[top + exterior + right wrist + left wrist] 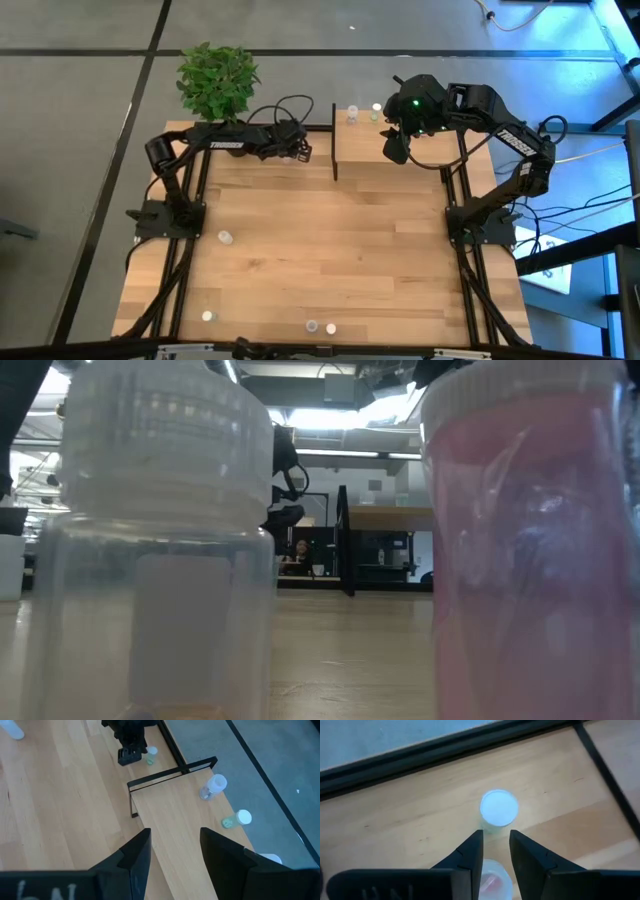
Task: Pick and place medicine bottles onto shelf by color
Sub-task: Put the top green pill bottle aligned with the other green pill bottle on the shelf
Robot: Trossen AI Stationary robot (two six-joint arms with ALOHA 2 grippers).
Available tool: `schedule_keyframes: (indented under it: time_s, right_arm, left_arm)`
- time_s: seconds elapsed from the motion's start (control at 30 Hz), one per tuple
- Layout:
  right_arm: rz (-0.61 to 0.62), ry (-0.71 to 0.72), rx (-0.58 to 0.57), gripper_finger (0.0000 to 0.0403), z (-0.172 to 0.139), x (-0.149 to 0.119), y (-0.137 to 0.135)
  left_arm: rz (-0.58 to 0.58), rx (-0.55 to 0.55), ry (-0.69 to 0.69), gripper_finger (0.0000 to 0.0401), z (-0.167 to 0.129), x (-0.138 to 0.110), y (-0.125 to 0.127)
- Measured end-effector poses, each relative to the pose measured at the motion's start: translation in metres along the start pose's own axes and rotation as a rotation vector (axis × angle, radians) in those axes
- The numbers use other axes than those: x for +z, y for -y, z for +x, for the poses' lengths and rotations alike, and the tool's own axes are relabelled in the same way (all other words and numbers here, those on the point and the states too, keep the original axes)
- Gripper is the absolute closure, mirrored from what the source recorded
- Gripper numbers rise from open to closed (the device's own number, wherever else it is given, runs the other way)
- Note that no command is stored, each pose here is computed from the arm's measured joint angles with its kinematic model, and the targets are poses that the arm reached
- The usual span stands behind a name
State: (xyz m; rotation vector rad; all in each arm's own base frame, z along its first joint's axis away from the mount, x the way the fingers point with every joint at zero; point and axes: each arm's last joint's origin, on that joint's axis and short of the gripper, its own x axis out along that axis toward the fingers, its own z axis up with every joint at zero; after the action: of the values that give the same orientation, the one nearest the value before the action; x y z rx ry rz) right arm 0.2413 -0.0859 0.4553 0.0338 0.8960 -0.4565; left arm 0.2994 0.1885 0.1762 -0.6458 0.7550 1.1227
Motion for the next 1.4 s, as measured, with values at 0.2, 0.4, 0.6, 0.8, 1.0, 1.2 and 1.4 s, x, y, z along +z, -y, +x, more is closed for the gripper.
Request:
schedule_keyframes:
  time_s: [0.2, 0.4, 0.6, 0.8, 1.0, 1.2, 1.4]
  right_arm:
    - [0.000, 0.000, 0.000, 0.0230, 0.000, 0.000, 0.000]
    - [0.000, 0.000, 0.000, 0.0230, 0.000, 0.000, 0.000]
    - [0.000, 0.000, 0.000, 0.0230, 0.000, 0.000, 0.000]
    - [0.000, 0.000, 0.000, 0.0230, 0.000, 0.000, 0.000]
    - [0.000, 0.000, -0.001, 0.0230, 0.000, 0.000, 0.000]
    - [0.000, 0.000, -0.001, 0.0231, 0.000, 0.000, 0.000]
    - [0.001, 0.001, -0.001, 0.0231, 0.000, 0.000, 0.000]
  left_arm:
    - [-0.006, -0.021, 0.024, 0.0314, -0.020, 0.007, -0.004]
    - [0.009, -0.107, 0.051, 0.0315, -0.043, 0.015, -0.003]
    - [0.142, -0.118, -0.045, 0.0319, -0.067, 0.026, 0.003]
    - [0.181, -0.118, -0.125, 0.0337, -0.103, 0.051, 0.004]
    - [0.189, -0.123, -0.141, 0.0355, -0.126, 0.072, -0.003]
    - [0.171, -0.136, -0.199, 0.0377, -0.119, 0.076, -0.008]
    - [0.178, -0.093, -0.277, 0.0399, -0.093, 0.070, -0.003]
